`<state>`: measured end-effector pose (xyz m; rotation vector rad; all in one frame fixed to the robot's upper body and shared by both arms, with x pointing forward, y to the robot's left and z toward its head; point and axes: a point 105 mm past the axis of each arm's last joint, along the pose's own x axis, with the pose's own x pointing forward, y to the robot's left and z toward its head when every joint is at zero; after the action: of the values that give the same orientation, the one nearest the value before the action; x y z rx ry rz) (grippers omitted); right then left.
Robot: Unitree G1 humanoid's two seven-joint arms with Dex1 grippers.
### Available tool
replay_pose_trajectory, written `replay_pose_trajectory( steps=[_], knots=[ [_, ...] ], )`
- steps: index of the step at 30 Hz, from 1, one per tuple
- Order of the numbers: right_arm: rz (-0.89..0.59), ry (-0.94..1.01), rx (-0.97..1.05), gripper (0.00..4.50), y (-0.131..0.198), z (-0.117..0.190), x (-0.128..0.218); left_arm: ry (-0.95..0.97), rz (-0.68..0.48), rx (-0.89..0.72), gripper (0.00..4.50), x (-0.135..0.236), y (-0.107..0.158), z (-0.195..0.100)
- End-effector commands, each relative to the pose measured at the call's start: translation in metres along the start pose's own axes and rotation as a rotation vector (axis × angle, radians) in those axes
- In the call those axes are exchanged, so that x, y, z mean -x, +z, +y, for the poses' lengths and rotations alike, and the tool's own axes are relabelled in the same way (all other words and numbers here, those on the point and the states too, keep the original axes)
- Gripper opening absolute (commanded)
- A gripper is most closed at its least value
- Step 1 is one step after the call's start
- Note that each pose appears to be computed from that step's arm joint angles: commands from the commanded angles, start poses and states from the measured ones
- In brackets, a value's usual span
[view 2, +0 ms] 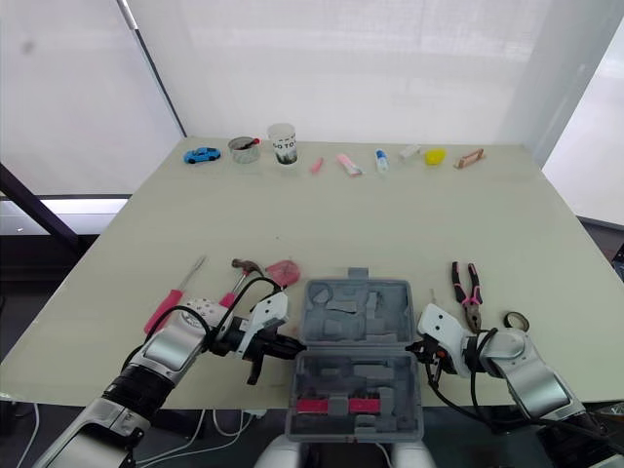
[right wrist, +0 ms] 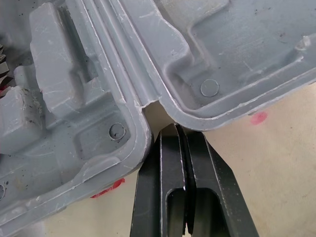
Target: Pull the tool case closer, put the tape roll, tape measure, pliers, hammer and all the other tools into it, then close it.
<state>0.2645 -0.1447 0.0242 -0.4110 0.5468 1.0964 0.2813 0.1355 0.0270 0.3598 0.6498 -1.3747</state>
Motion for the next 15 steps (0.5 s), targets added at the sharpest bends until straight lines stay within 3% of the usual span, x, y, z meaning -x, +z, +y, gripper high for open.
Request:
replay_pose_trajectory(
  steps=[1, 15],
  knots=[
    [0.001, -0.008, 0.004, 0.00, 0.0009, -0.0003, 0.0031, 0.056, 0.053, 0.026, 0.02, 0.0077, -0.0122, 0.0076],
    [0.006, -0.004, 0.007, 0.00, 0.0005, -0.0011, 0.0031, 0.049, 0.058, 0.032, 0.02, 0.0098, -0.0144, 0.0052]
  ],
)
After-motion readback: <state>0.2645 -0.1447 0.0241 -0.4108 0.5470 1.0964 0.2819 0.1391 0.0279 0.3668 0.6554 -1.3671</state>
